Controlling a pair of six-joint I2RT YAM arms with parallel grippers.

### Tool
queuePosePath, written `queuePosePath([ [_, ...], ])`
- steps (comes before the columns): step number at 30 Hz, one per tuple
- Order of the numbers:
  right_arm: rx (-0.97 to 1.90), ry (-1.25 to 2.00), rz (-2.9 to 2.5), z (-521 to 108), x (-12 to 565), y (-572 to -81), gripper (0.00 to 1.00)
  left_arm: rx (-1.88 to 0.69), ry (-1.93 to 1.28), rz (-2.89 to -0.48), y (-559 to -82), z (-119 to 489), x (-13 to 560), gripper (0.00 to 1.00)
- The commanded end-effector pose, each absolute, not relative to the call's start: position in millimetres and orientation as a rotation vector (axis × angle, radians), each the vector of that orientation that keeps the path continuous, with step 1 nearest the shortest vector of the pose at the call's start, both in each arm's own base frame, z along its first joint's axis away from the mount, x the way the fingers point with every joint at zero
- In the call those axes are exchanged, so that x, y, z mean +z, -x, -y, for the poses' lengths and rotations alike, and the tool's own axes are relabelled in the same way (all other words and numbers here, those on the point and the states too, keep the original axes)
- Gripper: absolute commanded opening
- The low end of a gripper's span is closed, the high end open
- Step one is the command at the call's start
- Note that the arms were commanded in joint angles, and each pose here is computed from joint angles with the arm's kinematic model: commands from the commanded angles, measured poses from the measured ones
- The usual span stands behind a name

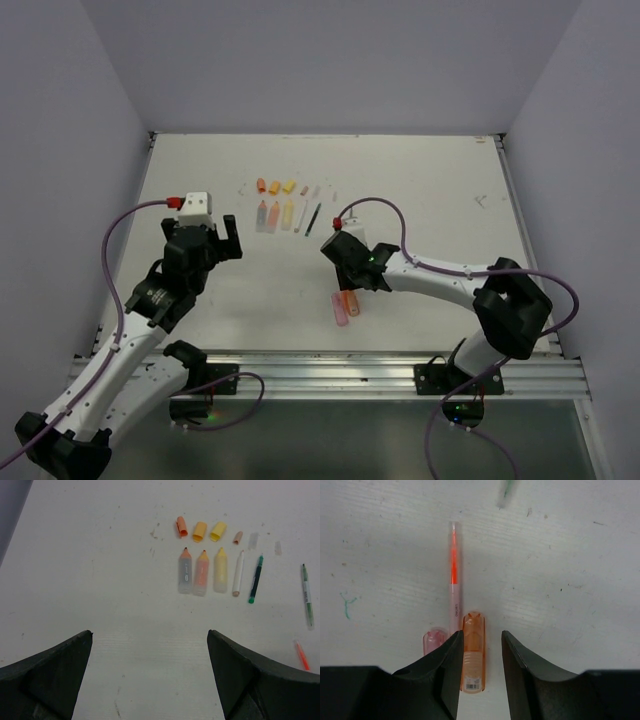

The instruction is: Open the pen caps

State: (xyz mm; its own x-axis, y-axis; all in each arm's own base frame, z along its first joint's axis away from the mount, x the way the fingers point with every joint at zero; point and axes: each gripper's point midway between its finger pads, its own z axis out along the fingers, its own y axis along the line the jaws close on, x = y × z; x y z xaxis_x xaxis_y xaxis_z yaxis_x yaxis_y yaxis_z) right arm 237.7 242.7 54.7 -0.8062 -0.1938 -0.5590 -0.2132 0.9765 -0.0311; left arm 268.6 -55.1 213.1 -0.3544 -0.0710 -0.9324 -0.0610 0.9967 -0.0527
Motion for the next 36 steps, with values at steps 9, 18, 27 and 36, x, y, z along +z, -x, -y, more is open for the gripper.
queuePosePath([
  [9,0.065,-0.071,-2.355,-229.5,101.1,-365.9,0.36,-0.014,0.091,-1.917,-274.2,55.0,215.5,1.0],
  [18,-0.061,-0.235,-2.388,-211.5,54.0,-427.5,0.33,-0.024,0.091,-1.908,-273.3,55.2,217.7,1.0],
  [27,-0.119,-0.227,-2.438,-205.5,24.6,-427.0,0.27,-0.045,0.079,-1.906,-273.4,58.8,219.2,1.0],
  [36,0.078,-0.21,-2.451,-248.5,27.7,-425.7,0.01,-0.053,0.075,-1.908,-274.2,59.8,218.8,1.0],
])
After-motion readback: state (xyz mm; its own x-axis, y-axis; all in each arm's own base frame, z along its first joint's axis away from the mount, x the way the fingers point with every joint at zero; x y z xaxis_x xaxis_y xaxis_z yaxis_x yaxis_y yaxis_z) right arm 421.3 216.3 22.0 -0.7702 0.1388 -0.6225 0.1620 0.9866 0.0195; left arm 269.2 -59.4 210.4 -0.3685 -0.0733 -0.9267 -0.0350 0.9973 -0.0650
